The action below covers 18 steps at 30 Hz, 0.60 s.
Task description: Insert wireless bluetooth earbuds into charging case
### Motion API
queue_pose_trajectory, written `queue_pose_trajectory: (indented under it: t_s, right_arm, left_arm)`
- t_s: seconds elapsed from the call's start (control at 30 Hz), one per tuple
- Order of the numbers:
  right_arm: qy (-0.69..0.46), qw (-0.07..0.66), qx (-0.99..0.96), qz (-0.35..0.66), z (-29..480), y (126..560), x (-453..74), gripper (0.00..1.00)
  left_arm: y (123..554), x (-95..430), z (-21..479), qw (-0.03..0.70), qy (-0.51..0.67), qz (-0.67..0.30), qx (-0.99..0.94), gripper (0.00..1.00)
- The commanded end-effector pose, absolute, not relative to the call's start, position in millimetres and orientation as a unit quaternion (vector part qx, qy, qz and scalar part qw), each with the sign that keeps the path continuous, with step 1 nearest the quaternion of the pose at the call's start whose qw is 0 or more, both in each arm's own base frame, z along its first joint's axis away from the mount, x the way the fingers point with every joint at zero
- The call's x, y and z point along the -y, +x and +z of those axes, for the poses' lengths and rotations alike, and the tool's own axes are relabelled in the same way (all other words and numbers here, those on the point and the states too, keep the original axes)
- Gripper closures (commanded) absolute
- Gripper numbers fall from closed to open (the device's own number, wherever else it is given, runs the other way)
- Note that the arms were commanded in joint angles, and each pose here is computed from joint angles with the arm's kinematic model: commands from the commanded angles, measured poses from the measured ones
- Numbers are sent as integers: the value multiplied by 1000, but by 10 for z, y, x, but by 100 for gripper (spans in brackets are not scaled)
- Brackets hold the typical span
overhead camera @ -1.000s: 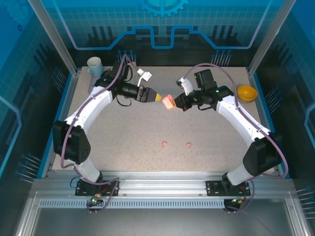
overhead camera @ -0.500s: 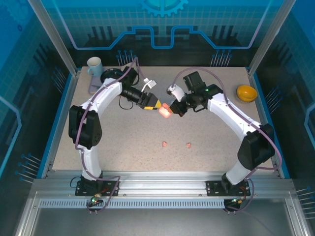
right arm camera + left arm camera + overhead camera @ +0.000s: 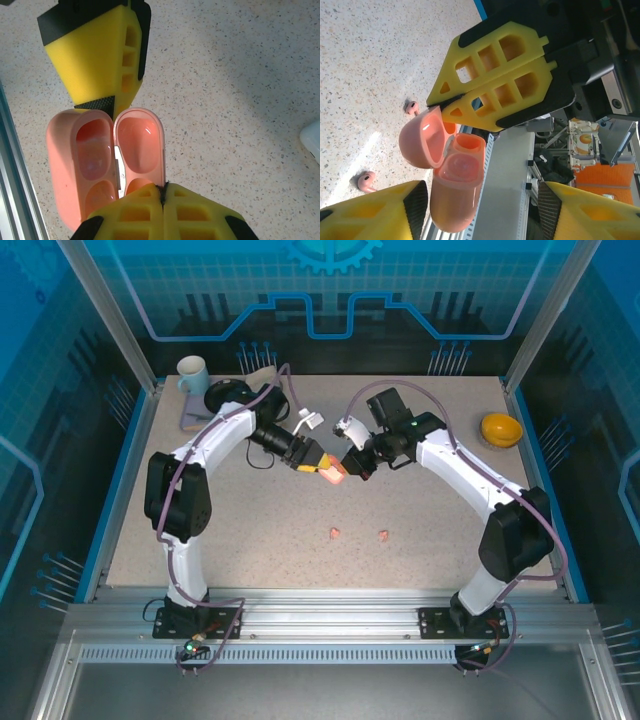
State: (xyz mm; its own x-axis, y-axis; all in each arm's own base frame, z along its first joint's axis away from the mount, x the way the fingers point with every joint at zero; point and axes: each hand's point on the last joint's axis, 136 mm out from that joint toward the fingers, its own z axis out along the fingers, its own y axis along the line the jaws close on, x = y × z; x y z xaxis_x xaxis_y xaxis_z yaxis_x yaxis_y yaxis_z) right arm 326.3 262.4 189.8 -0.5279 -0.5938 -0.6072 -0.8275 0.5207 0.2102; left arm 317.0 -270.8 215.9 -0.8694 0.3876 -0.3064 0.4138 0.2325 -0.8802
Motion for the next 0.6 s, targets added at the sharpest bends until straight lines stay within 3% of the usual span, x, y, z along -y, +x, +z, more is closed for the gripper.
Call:
queue_pose_trajectory:
  t_s: [0.0, 0.57]
  right_arm:
    - [-436, 255, -822, 265, 2084, 3237, -2721, 100]
    - [-435, 258, -821, 264, 2099, 3247, -2722, 100]
  left_arm:
    - [3085, 2779, 2110, -11, 256, -579, -774, 42]
    - [3039, 2844, 2080, -28, 265, -584, -767, 62]
